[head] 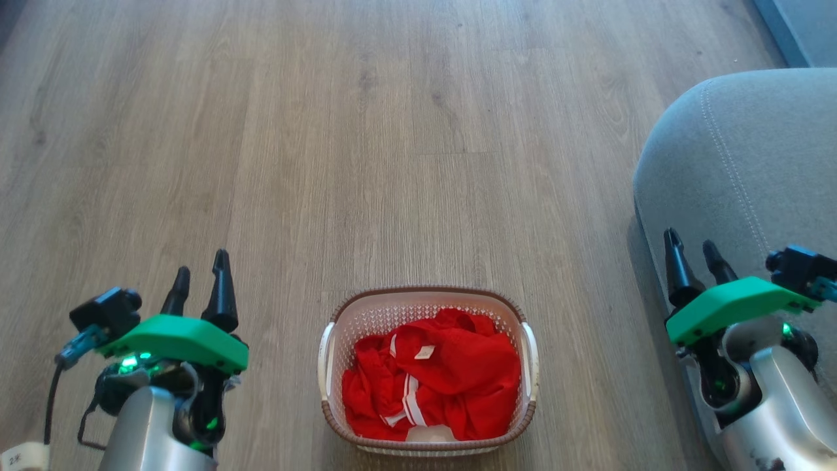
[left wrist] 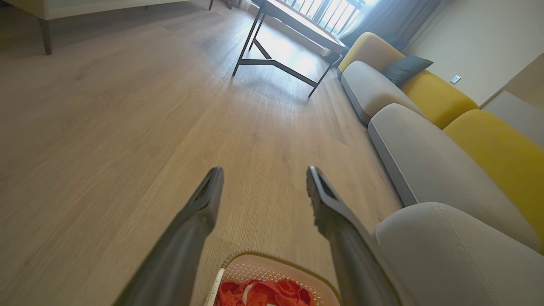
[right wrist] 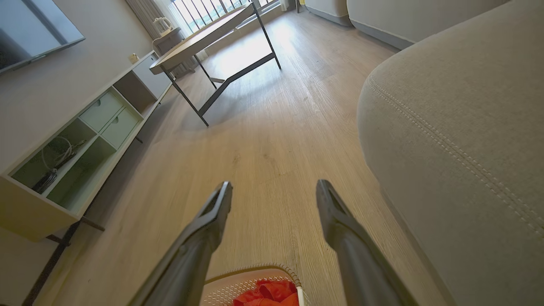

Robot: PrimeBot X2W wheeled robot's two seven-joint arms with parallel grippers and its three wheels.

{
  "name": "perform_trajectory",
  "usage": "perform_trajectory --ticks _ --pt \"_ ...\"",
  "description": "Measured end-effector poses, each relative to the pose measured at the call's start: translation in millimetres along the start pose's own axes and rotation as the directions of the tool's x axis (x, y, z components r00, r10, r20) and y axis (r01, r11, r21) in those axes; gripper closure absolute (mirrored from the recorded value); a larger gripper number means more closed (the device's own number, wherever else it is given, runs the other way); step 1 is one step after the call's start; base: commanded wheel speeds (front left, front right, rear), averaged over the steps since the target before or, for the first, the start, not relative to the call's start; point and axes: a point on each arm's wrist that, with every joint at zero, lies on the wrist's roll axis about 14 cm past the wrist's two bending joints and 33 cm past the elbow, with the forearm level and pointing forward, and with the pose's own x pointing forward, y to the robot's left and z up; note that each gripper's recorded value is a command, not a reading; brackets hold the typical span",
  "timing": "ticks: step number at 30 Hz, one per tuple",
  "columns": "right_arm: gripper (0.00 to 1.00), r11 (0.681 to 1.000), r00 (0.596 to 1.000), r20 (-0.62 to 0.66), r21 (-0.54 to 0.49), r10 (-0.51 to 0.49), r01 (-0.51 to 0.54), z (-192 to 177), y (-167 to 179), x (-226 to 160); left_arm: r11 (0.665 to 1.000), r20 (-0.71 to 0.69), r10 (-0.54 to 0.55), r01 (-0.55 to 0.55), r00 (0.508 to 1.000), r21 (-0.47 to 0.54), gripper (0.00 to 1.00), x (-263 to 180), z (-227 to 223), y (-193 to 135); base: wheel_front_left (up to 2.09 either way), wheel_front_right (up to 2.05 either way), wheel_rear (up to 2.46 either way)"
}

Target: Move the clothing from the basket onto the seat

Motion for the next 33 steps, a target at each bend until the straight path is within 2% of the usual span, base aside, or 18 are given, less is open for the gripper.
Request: perform_trajectory --ticks 7,16,25,33 --pt "0.00 0.995 0.999 0.004 -0.090 0.044 -0.044 3 11 6 0.995 0.014 -0.027 0.026 1.000 0.095 0.00 3 3 -7 0.00 0.00 0.00" --pt "0.00 0.971 0.995 -0.001 -0.218 0.101 -0.099 6 23 11 0.975 0.027 -0.062 0.054 0.998 0.217 0.00 6 8 -15 0.00 0.00 0.00" --pt "0.00 0.933 0.988 -0.002 -0.329 0.152 -0.144 12 33 17 0.946 0.043 -0.092 0.074 0.995 0.317 0.00 8 11 -22 0.00 0.00 0.00" --pt "0.00 0.891 0.983 -0.007 -0.421 0.182 -0.168 14 38 23 0.906 0.046 -0.130 0.100 0.990 0.412 0.00 15 14 -32 0.00 0.00 0.00"
